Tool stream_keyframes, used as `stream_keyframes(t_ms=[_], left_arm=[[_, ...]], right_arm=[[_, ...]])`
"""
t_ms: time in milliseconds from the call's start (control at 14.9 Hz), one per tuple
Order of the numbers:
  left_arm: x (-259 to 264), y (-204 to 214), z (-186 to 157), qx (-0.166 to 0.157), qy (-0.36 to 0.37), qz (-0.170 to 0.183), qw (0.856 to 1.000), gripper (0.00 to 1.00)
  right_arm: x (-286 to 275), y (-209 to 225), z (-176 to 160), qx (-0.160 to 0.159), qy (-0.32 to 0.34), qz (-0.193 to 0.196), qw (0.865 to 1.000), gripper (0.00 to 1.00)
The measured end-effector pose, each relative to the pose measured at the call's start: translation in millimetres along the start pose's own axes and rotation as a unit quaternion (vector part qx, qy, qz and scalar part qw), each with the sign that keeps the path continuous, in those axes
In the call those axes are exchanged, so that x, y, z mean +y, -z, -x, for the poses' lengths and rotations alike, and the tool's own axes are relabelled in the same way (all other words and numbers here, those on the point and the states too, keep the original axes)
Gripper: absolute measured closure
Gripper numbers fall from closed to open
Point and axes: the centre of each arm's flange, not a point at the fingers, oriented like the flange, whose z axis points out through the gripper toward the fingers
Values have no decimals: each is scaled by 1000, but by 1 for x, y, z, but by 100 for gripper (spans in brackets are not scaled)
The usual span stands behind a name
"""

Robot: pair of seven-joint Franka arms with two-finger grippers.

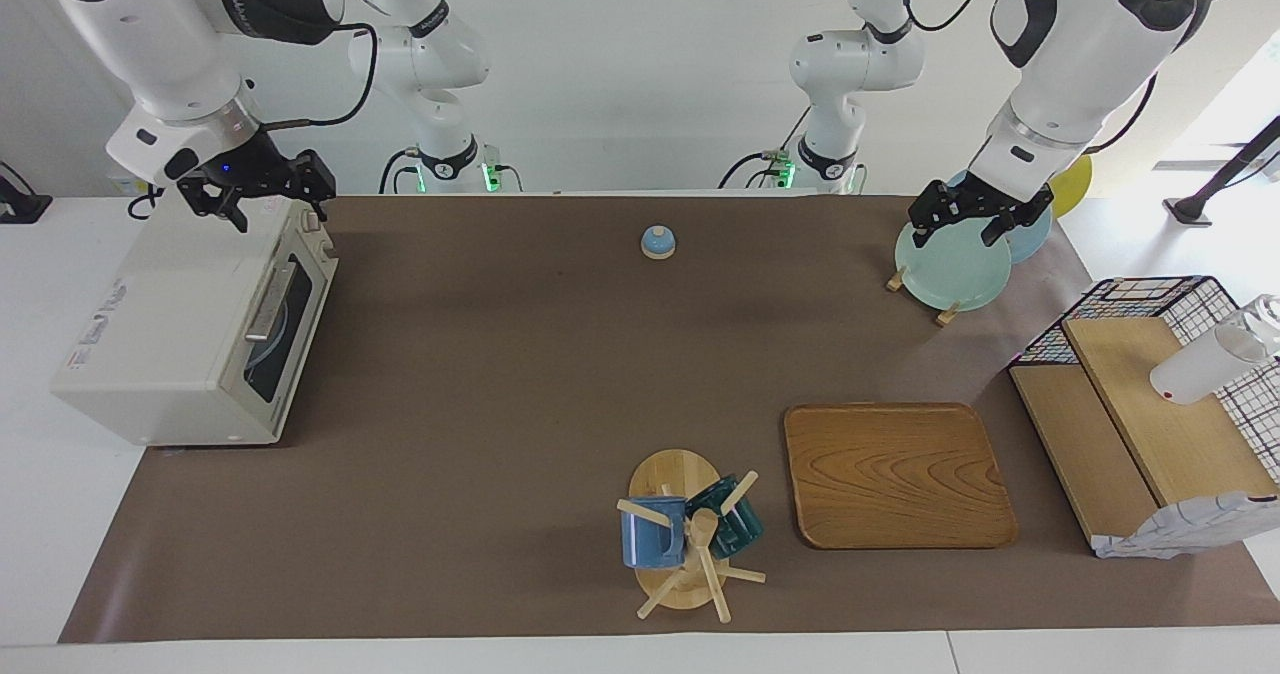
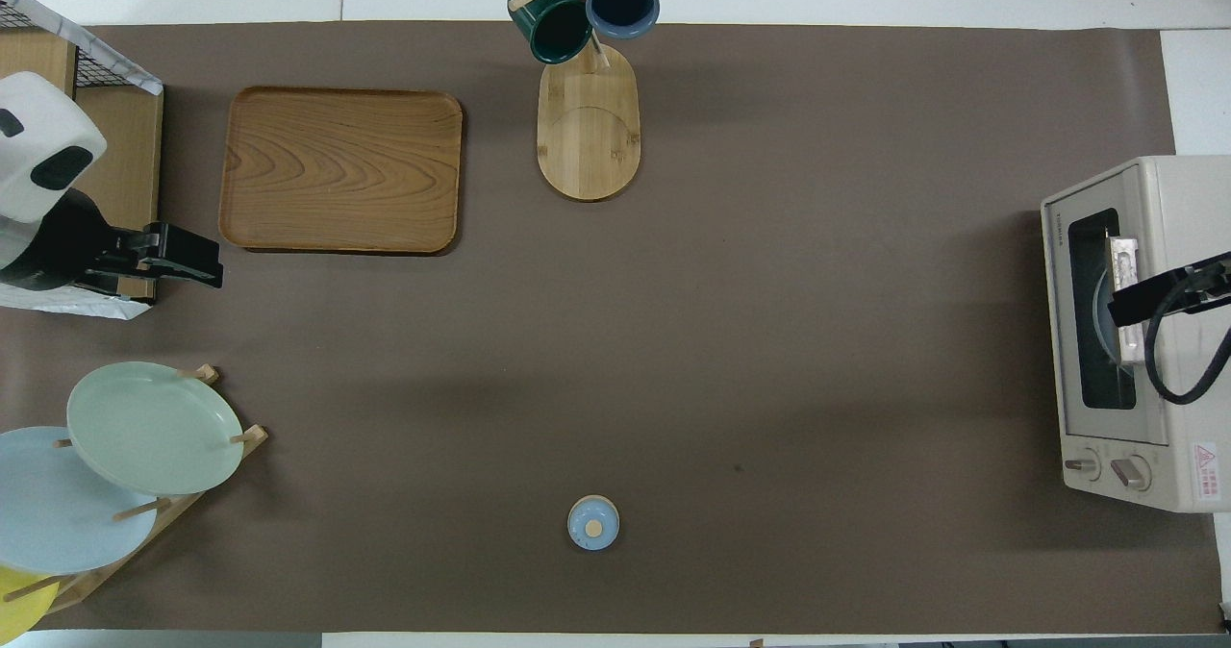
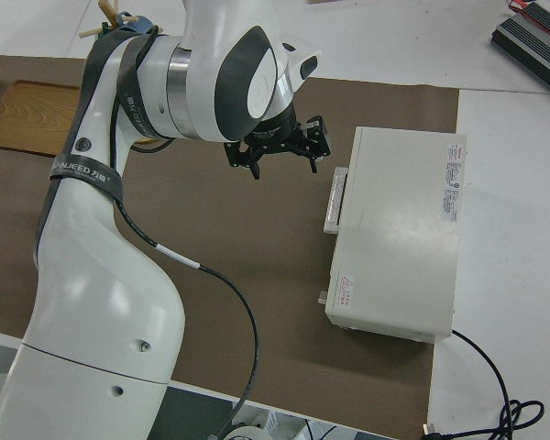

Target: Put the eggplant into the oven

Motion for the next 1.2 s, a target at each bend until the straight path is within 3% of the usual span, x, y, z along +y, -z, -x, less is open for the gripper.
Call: stream_keyframes(t_ms=[1204], left_arm=[[0,0,0,0,0,0,1000,0]], right_arm=[[-3,7,-2,11,-41,2,999,0]])
